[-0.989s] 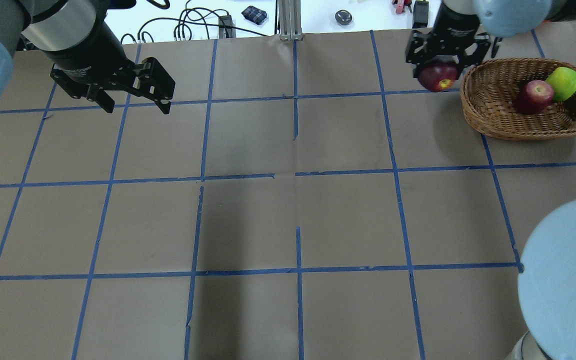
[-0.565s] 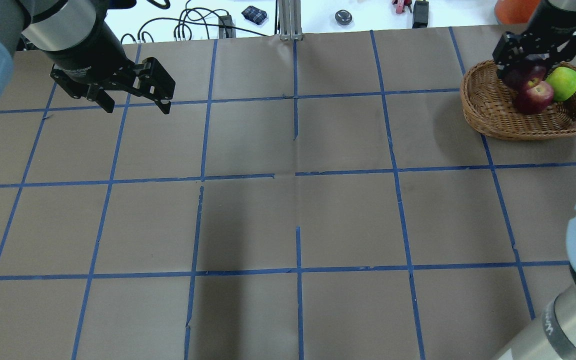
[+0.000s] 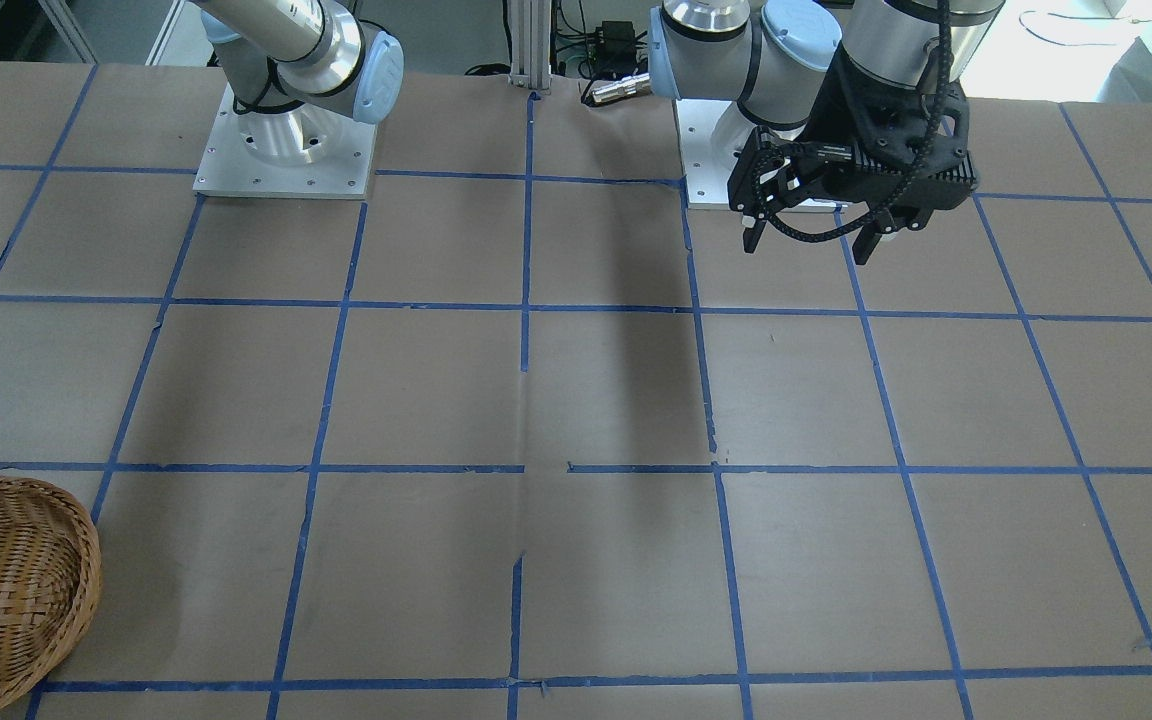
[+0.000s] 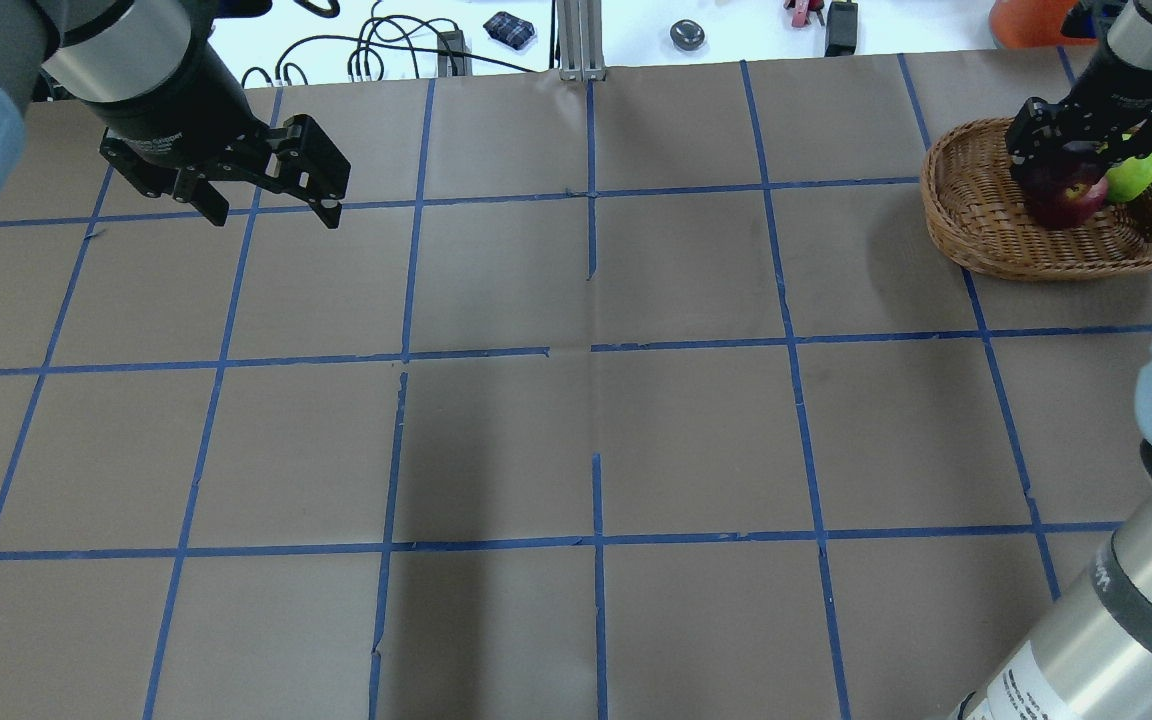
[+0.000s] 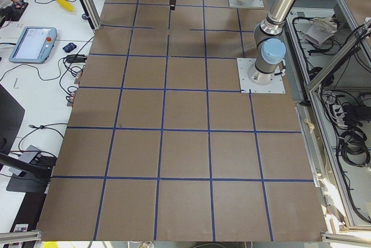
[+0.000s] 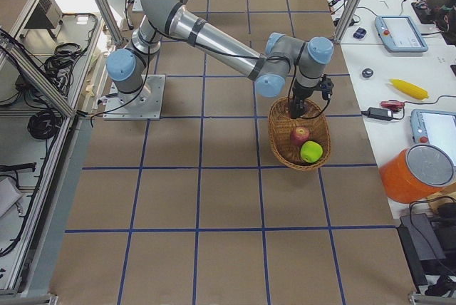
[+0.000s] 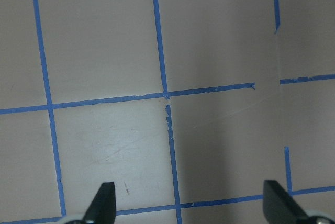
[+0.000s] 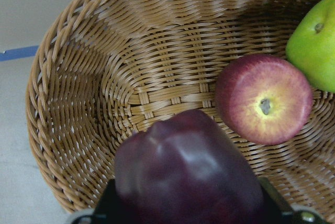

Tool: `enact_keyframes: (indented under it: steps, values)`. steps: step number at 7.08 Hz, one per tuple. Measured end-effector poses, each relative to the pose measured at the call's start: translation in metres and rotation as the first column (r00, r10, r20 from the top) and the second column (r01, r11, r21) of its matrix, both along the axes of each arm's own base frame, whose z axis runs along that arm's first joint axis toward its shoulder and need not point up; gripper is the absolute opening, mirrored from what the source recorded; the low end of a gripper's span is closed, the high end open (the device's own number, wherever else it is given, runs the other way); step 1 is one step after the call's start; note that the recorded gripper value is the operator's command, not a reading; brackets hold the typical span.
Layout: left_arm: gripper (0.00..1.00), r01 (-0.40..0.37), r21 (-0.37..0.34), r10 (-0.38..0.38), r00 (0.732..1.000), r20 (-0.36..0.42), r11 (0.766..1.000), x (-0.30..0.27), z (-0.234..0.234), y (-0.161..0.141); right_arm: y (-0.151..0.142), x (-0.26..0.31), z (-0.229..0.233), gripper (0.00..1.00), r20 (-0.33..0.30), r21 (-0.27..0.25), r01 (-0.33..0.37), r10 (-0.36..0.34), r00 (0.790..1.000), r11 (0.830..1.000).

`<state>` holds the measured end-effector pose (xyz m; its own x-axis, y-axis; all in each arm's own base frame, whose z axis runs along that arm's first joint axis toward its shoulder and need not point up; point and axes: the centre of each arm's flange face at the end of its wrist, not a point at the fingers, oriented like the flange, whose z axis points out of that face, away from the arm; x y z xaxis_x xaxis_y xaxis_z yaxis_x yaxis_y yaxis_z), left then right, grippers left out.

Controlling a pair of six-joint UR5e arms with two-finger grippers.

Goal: Put all apples into basket

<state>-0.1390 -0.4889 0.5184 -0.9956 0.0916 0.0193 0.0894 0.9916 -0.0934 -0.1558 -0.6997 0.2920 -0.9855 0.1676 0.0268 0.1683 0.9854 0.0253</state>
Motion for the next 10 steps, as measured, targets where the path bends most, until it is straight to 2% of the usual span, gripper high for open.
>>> enact_keyframes:
  steps: [1,3,4,5,6,8,10]
  values:
    - [1.00,0.000,0.001,0.000,1.000,0.000,1.000,0.000,0.000,0.000,-0.006,0.004,-0.009,1.00,0.017,-0.017,0.040,-0.039,0.999,0.999]
    - [1.00,0.000,0.000,0.000,1.000,0.000,1.000,0.000,0.000,0.000,-0.015,0.006,-0.020,1.00,0.023,-0.060,0.058,-0.057,0.998,0.997]
    - [1.00,0.000,0.000,0.000,1.000,0.000,1.000,0.000,0.000,0.000,-0.015,0.012,-0.009,1.00,0.016,-0.076,0.050,-0.049,0.999,0.996]
    - [1.00,0.000,0.000,0.000,1.000,0.000,1.000,0.000,0.000,0.000,-0.007,0.031,0.021,1.00,0.010,-0.076,0.033,-0.032,0.999,0.997]
    - [1.00,0.000,0.000,0.000,1.000,0.000,1.000,0.000,0.000,0.000,0.015,0.061,0.071,1.00,0.016,-0.046,0.013,-0.012,1.000,0.999]
    - [1.00,0.000,0.000,0.000,1.000,0.000,1.000,0.000,0.000,0.000,0.090,0.115,0.173,1.00,0.037,0.024,-0.023,0.022,0.999,0.999]
    - [1.00,-0.001,0.000,0.001,1.000,0.000,1.000,0.000,0.000,0.000,0.154,0.166,0.228,1.00,0.053,0.077,-0.063,0.059,0.997,0.995]
